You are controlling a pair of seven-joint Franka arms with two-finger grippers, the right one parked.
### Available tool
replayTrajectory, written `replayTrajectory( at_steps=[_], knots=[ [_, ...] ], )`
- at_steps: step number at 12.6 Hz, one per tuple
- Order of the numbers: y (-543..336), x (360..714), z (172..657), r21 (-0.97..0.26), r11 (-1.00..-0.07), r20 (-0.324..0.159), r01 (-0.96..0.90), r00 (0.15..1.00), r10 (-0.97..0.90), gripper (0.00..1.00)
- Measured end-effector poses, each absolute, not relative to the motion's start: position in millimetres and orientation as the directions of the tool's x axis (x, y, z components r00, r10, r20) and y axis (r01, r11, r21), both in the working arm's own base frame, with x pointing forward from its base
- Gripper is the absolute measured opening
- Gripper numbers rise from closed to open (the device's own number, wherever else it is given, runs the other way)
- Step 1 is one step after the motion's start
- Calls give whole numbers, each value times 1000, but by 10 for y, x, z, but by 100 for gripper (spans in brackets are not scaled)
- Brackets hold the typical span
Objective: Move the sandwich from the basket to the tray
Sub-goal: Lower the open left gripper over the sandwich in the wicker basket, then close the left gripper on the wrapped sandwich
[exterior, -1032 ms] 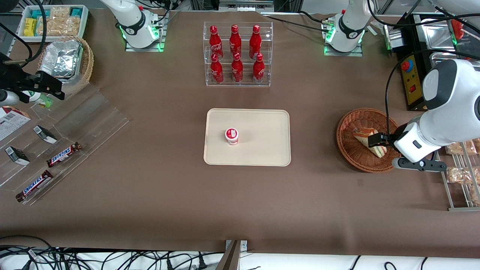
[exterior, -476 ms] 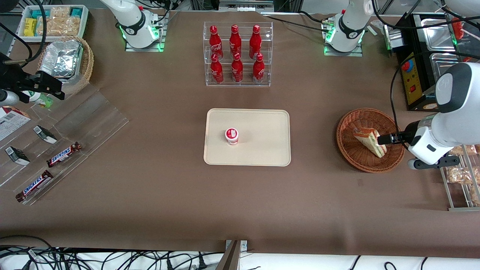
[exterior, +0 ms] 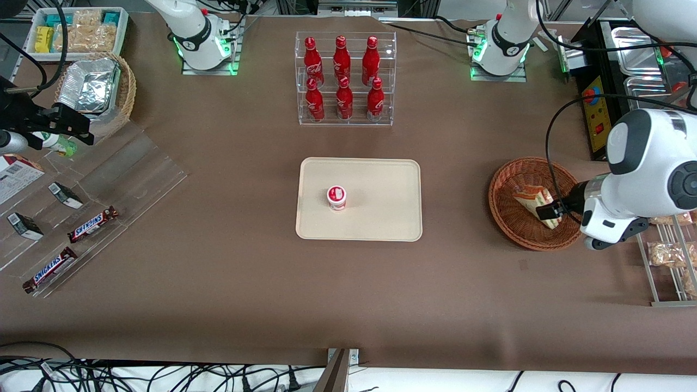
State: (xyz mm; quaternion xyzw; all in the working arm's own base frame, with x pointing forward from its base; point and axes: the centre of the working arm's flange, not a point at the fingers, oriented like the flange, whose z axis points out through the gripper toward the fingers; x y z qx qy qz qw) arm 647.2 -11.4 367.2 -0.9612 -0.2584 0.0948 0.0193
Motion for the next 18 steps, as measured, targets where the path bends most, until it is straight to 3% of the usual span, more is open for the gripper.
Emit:
replayTrajectory(
  at_steps=[4,10,18],
  knots=[
    [-147,6281,3171,-209,-757,-54,619,765,641,100],
    [-191,6001,2812,-210,-714,32,668,735,677,100],
    [-133,5765,2682,-208,-720,65,662,744,665,100]
  ],
)
